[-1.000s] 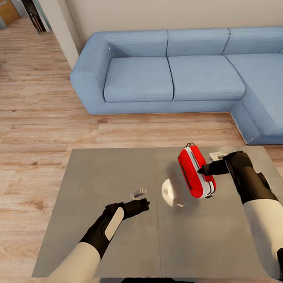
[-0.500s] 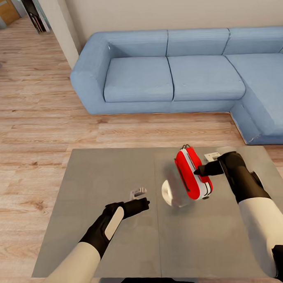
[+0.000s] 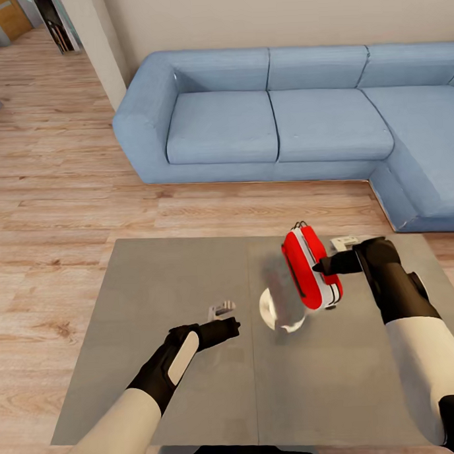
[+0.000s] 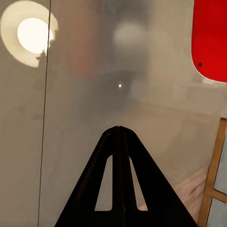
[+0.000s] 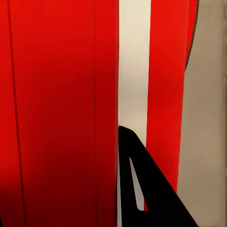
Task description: Turn on the radio receiver that's on the table in the living room.
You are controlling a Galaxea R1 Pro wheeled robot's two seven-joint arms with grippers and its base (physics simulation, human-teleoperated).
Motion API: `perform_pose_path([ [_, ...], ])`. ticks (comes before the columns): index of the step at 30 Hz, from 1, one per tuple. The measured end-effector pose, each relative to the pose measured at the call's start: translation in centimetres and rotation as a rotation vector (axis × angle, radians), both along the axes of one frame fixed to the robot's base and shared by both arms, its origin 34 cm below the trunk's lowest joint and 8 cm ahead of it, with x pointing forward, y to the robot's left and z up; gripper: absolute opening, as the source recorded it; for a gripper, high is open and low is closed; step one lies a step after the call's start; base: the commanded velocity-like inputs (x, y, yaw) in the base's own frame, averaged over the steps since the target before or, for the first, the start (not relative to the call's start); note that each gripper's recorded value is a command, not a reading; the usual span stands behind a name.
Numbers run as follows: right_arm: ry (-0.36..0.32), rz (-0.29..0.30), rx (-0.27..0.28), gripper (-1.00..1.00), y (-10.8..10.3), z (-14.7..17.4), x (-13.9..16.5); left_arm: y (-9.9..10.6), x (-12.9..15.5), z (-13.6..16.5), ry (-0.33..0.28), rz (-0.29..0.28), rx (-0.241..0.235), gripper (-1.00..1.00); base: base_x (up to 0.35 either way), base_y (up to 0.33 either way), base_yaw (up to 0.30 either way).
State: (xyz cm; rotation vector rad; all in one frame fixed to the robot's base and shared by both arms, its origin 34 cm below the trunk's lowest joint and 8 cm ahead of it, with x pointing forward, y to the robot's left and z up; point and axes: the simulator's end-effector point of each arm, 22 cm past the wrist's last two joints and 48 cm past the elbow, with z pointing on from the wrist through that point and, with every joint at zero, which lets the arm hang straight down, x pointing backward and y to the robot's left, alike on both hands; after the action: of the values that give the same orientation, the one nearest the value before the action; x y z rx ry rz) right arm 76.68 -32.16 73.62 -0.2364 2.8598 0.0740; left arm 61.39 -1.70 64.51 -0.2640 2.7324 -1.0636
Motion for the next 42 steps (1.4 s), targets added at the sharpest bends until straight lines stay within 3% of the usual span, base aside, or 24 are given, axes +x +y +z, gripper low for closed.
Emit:
perform_pose_path([
  [2,-0.032,0.007,-0.01,-1.0,-0.1,1.0,0.8,0.0,0.0,0.0,0.0,0.0,0.0,-1.0,0.0,0.0,0.0],
  [4,-0.15,0.024,-0.023,-1.0,0.2,4.8,3.5,0.0,0.0,0.0,-0.001,0.0,0.0,-1.0,0.0,0.0,0.0],
  [5,-0.145,0.018,-0.001,-1.0,0.6,4.8,3.4,0.0,0.0,0.0,-0.001,0.0,0.0,-1.0,0.0,0.0,0.0],
  [9,-0.178,0.018,-0.037,-1.0,0.1,5.8,4.1,0.0,0.0,0.0,-0.001,0.0,0.0,-1.0,0.0,0.0,0.0],
  [11,-0.186,0.013,-0.039,-1.0,0.0,6.0,4.2,0.0,0.0,0.0,-0.001,0.0,0.0,-1.0,0.0,0.0,0.0],
  [20,-0.186,-0.006,-0.142,-1.0,-2.0,4.3,2.4,0.0,0.0,0.0,-0.001,0.0,-0.001,-1.0,0.0,0.0,0.0],
  [34,-0.184,-0.009,-0.17,-1.0,-2.6,3.5,2.0,-0.1,0.0,0.1,0.0,0.0,-0.002,-1.0,0.0,0.0,0.0],
  [42,-0.178,-0.018,-0.22,-1.0,-3.7,2.4,0.8,-0.1,0.0,0.1,0.0,0.0,-0.002,-1.0,0.0,0.0,0.0],
])
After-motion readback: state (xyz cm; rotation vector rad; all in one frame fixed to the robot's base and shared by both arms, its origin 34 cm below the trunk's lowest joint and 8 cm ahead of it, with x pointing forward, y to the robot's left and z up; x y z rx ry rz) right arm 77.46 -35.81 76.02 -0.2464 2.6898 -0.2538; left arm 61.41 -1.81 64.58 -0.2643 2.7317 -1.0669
